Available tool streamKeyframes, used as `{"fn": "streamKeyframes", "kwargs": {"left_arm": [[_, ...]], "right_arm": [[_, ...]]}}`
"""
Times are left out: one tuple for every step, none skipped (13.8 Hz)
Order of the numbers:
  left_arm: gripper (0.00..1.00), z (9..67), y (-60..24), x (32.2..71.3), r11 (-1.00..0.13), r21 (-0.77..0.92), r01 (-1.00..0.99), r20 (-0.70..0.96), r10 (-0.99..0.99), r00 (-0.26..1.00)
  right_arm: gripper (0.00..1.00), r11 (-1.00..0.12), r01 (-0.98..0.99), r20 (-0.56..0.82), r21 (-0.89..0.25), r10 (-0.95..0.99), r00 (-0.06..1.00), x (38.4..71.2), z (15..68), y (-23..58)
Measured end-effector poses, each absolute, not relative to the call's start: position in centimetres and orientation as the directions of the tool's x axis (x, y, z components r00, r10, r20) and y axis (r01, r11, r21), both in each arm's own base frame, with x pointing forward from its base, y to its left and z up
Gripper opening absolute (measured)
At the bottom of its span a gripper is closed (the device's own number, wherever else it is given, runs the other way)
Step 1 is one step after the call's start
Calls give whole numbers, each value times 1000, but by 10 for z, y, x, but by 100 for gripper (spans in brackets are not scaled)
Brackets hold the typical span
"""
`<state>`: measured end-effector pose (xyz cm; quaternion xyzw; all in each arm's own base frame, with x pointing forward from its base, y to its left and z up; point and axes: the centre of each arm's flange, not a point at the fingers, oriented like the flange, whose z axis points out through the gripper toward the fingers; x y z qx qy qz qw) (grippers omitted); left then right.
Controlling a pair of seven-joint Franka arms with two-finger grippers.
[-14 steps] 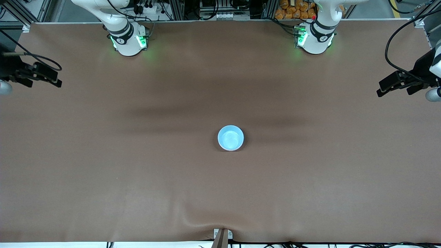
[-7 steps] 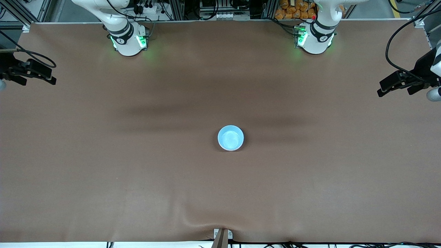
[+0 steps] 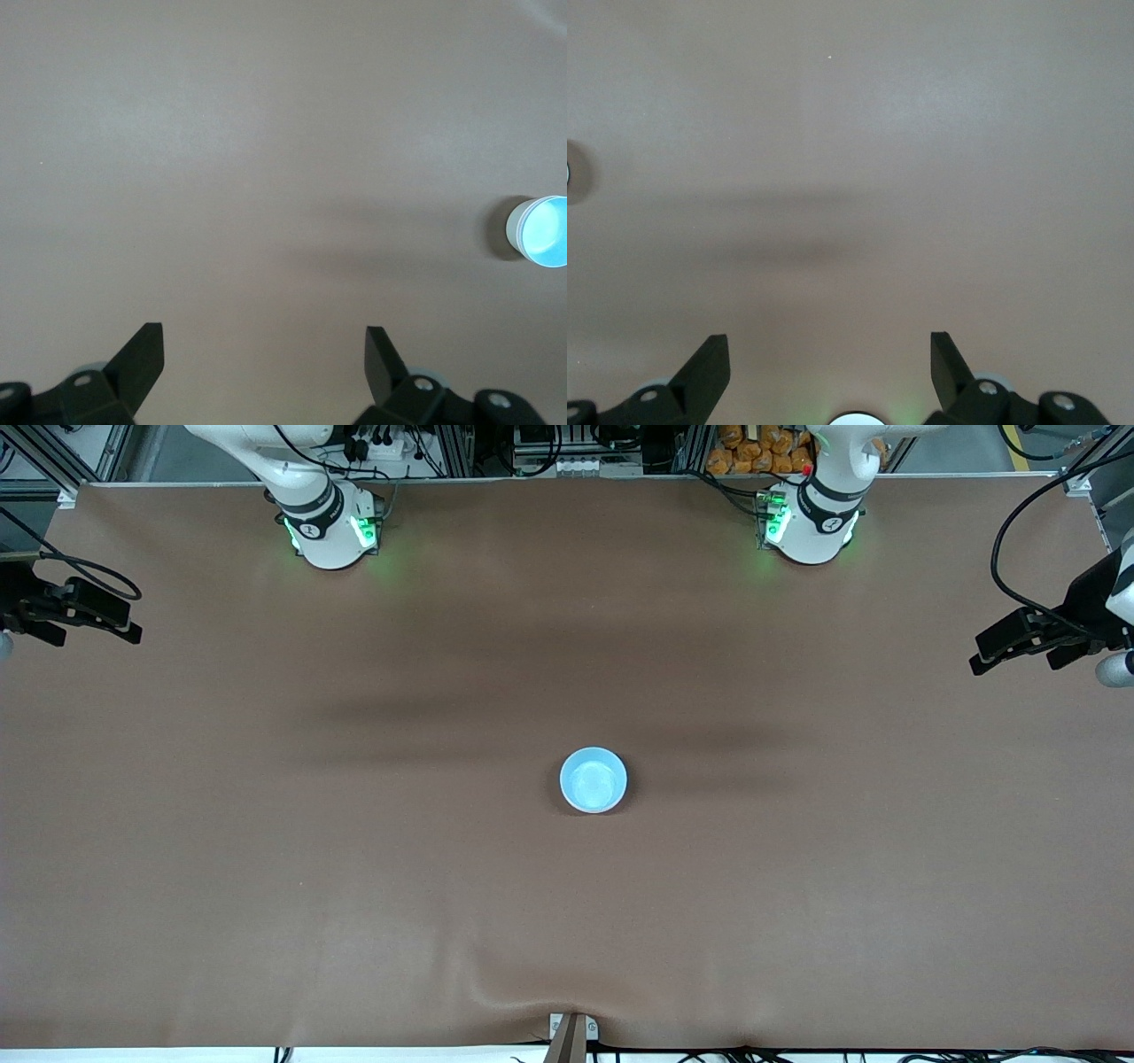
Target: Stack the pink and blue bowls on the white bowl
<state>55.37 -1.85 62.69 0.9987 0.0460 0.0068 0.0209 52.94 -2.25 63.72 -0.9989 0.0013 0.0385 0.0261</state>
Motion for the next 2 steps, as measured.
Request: {"fn": "streamKeyframes", "kwargs": {"left_arm": [[100, 627, -18, 554, -995, 42, 92, 10, 92, 996], [100, 627, -19, 554, -995, 42, 92, 10, 92, 996]], "right_arm": [[100, -999, -5, -77, -52, -1, 997, 529, 637, -22], [100, -999, -8, -77, -52, -4, 997, 529, 637, -23]]}}
